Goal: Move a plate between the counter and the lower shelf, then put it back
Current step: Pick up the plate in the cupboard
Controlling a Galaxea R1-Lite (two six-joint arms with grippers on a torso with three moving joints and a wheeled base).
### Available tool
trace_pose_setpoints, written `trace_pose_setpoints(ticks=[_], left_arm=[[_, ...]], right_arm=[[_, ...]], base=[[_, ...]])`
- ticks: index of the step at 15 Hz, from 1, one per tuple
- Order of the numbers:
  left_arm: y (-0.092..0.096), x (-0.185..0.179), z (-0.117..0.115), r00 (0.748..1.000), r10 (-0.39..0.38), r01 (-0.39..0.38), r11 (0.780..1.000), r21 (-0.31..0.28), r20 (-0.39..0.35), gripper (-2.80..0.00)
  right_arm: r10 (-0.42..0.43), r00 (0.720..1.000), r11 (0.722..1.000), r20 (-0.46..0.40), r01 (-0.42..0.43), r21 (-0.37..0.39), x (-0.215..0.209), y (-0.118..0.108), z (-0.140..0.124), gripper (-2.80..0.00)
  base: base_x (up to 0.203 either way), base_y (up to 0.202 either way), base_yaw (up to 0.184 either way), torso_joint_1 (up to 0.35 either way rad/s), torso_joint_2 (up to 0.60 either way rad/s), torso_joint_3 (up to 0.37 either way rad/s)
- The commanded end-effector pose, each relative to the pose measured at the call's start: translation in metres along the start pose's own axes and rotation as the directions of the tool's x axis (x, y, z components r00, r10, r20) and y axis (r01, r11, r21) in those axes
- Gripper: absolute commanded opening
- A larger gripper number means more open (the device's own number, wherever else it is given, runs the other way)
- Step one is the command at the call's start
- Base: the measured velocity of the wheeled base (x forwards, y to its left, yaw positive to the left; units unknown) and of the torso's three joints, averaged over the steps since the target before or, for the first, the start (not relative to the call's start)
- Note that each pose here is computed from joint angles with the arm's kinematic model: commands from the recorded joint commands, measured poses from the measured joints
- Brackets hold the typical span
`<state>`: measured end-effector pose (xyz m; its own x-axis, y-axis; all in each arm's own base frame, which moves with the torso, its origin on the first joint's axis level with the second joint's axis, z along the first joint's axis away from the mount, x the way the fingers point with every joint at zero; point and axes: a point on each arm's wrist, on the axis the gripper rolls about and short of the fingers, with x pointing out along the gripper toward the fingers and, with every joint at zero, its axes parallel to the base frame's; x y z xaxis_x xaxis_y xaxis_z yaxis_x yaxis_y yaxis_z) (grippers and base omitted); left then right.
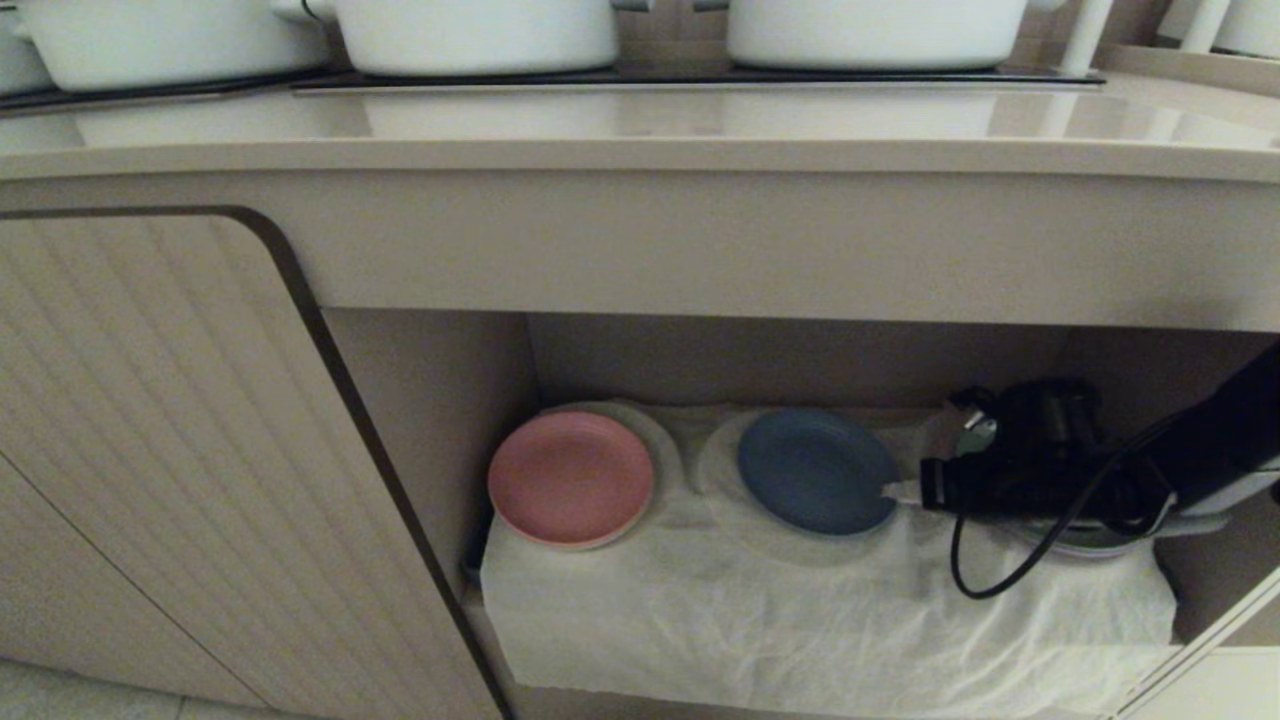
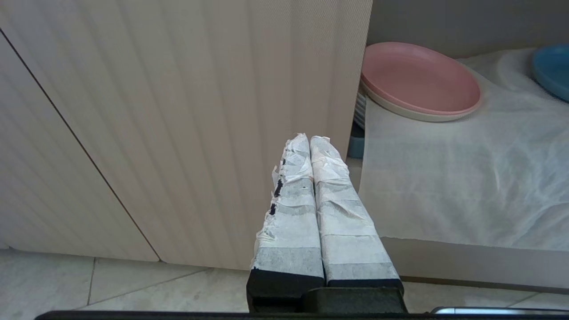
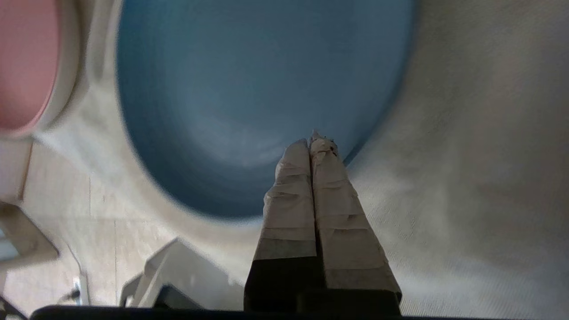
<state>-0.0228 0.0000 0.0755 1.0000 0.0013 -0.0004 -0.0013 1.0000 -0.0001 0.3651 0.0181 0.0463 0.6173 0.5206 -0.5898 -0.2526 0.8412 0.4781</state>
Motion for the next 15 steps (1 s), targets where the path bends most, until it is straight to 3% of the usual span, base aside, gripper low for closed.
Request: trace_pose_setpoints(ticks=[1,3,4,5,15], left_arm=[[0.0,0.0,0.0,1.0,0.0,0.0,1.0,-0.001,0.0,-2.8],[0.0,0.0,0.0,1.0,0.0,0.0,1.0,0.0,0.0,-2.8],[0.0,0.0,0.0,1.0,0.0,0.0,1.0,0.0,0.0,-2.8],[0.0,0.0,0.0,1.0,0.0,0.0,1.0,-0.001,0.0,-2.8],[0.0,0.0,0.0,1.0,0.0,0.0,1.0,0.0,0.0,-2.8]], right_arm=[[0.003,1.0,1.0,0.004,-0.003,0.008,0.006,-0.002,0.003,-2.8],[0.003,1.0,1.0,0.003,-0.003,0.013,0.008,-0.003,0.003,-2.8],[0.003,1.0,1.0,0.001,-0.003,0.015,0.008,-0.004,0.002,-2.1],[0.002,1.0,1.0,-0.001,-0.002,0.017,0.008,-0.004,0.002,0.0],[0.018,0.998,1.0,0.054,-0.017,-0.02,0.005,0.001,0.017,0.0]], base=[[0.0,0.0,0.0,0.0,0.0,0.0],[0.0,0.0,0.0,0.0,0.0,0.0],[0.0,0.0,0.0,0.0,0.0,0.0],[0.0,0.0,0.0,0.0,0.0,0.0],[0.0,0.0,0.0,0.0,0.0,0.0]])
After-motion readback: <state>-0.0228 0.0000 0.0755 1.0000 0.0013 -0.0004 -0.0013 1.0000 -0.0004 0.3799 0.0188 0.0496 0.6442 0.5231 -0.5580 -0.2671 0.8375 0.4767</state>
